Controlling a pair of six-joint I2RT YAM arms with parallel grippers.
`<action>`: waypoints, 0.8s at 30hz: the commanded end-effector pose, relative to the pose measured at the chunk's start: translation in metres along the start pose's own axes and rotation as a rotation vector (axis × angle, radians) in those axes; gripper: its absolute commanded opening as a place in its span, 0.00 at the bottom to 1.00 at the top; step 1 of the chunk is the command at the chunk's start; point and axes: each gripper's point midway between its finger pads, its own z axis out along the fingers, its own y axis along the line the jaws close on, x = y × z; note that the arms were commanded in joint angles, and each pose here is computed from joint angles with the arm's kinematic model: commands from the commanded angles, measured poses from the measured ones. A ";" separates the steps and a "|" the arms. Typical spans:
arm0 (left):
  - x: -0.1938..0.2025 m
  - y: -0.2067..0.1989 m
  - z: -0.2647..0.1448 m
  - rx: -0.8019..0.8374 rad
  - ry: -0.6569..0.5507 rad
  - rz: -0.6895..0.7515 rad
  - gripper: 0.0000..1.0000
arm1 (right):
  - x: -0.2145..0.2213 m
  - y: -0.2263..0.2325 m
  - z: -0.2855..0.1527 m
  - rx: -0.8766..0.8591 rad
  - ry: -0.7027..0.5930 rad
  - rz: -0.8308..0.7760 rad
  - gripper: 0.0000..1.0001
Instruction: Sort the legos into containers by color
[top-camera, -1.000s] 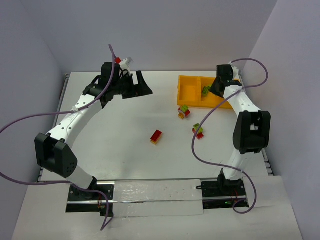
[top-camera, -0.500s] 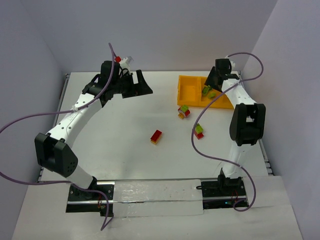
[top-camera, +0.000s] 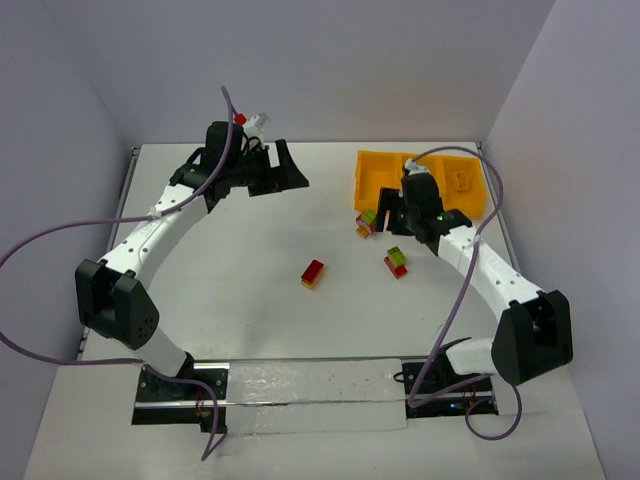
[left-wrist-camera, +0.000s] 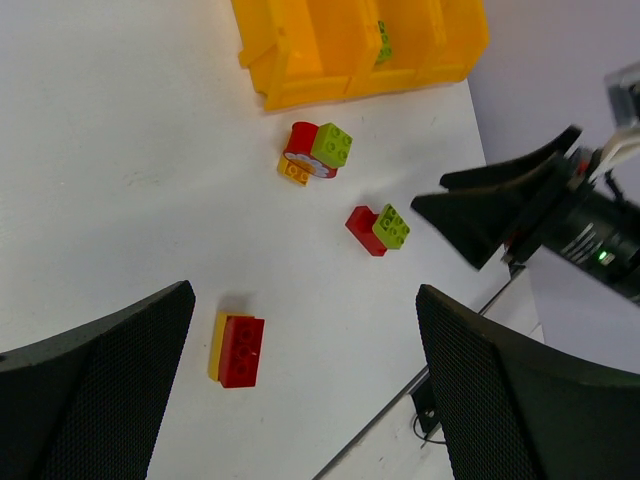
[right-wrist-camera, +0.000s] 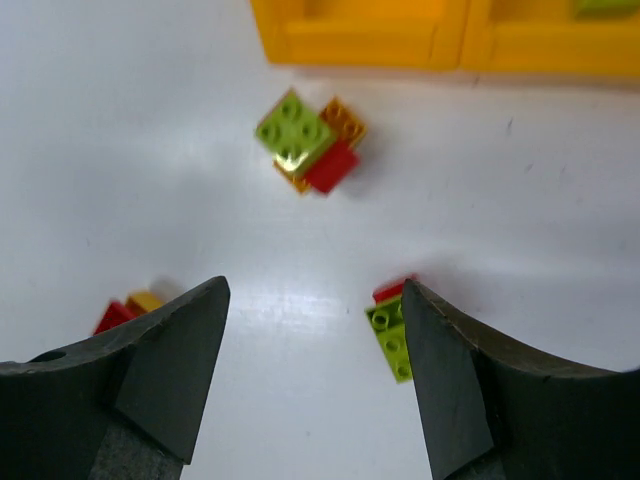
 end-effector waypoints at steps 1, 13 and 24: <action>-0.018 -0.015 0.000 0.065 -0.041 0.018 0.99 | 0.052 -0.015 -0.009 0.021 0.094 -0.008 0.78; -0.013 -0.014 0.001 0.074 -0.030 0.010 0.99 | 0.094 -0.027 0.000 0.036 0.197 -0.017 0.90; -0.012 -0.013 0.000 0.071 -0.033 0.009 0.99 | 0.089 -0.025 0.006 0.032 0.201 -0.104 0.87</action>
